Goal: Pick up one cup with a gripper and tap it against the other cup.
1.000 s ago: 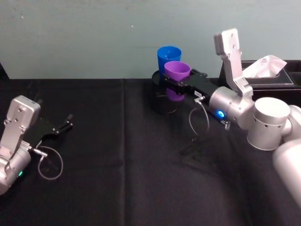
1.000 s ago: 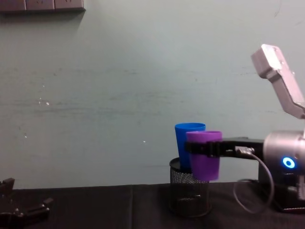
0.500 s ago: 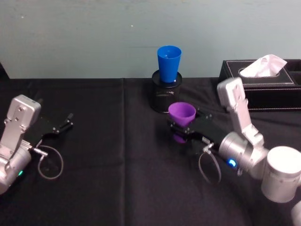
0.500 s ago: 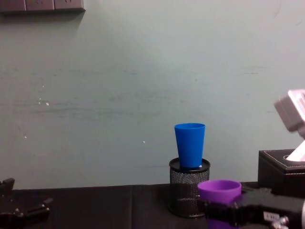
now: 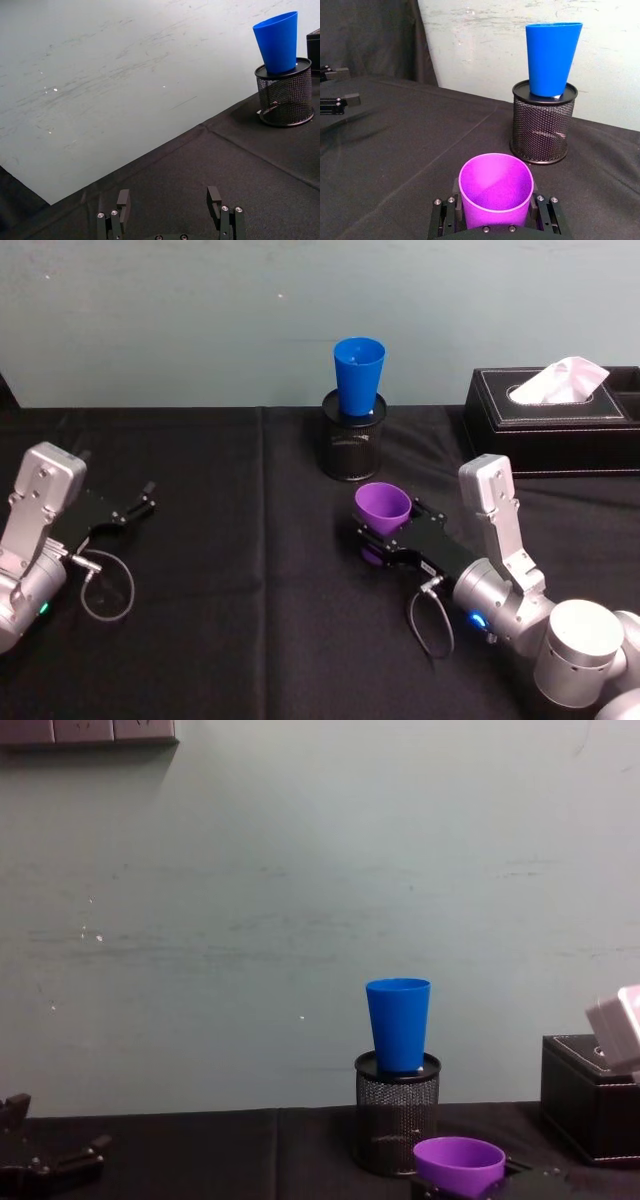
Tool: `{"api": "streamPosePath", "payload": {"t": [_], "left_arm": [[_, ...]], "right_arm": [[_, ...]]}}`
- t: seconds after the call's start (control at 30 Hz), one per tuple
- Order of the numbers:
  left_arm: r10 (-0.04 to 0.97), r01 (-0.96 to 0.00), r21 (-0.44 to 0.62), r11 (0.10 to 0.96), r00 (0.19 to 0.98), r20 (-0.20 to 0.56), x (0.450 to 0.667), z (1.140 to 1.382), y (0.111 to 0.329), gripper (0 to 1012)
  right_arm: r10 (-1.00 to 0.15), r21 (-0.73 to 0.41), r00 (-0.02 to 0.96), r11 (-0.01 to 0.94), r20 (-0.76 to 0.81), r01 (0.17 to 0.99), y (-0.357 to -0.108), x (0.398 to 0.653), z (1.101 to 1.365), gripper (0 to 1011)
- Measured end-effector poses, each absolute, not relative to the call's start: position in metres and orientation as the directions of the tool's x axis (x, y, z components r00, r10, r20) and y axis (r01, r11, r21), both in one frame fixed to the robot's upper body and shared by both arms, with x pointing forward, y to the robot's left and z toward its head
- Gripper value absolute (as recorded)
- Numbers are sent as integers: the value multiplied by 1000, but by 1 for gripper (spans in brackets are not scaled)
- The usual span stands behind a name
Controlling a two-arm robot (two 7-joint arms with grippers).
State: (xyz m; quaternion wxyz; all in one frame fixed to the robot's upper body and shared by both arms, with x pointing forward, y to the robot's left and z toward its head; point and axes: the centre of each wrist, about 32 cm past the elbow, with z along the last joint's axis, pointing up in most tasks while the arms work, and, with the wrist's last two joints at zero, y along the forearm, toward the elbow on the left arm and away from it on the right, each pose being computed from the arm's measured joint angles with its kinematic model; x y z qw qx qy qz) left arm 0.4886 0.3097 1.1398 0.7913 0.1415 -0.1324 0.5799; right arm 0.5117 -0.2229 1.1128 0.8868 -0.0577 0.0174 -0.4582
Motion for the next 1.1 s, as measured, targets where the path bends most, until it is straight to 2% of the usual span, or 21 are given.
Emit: {"api": "streamPosePath", "payload": {"t": [0.13, 0.23, 0.27, 0.4, 0.43, 0.77, 1.1], "left_arm": [[880, -955, 70, 287, 292, 374, 489, 1140, 310, 1000], [880, -955, 70, 287, 292, 374, 489, 1140, 310, 1000], [880, -955, 70, 287, 292, 374, 489, 1140, 310, 1000], [880, -955, 70, 287, 292, 374, 489, 1140, 310, 1000], [880, -955, 70, 287, 292, 374, 489, 1140, 310, 1000], [880, -955, 70, 287, 292, 374, 489, 1140, 310, 1000], [880, -955, 70, 287, 292, 374, 489, 1140, 310, 1000]], "right_arm": [[-813, -117, 582, 576, 16, 809, -223, 512, 1112, 731], [-815, -121, 579, 574, 10, 810, -222, 512, 1113, 801], [-817, -117, 577, 572, 10, 812, -222, 512, 1115, 853], [-819, -105, 574, 570, 9, 815, -221, 511, 1121, 919], [-820, -95, 572, 568, 12, 817, -221, 509, 1126, 978], [-844, -29, 536, 535, 26, 844, -230, 503, 1158, 1000], [-932, -28, 359, 358, 52, 933, -250, 508, 1164, 1000]]}}
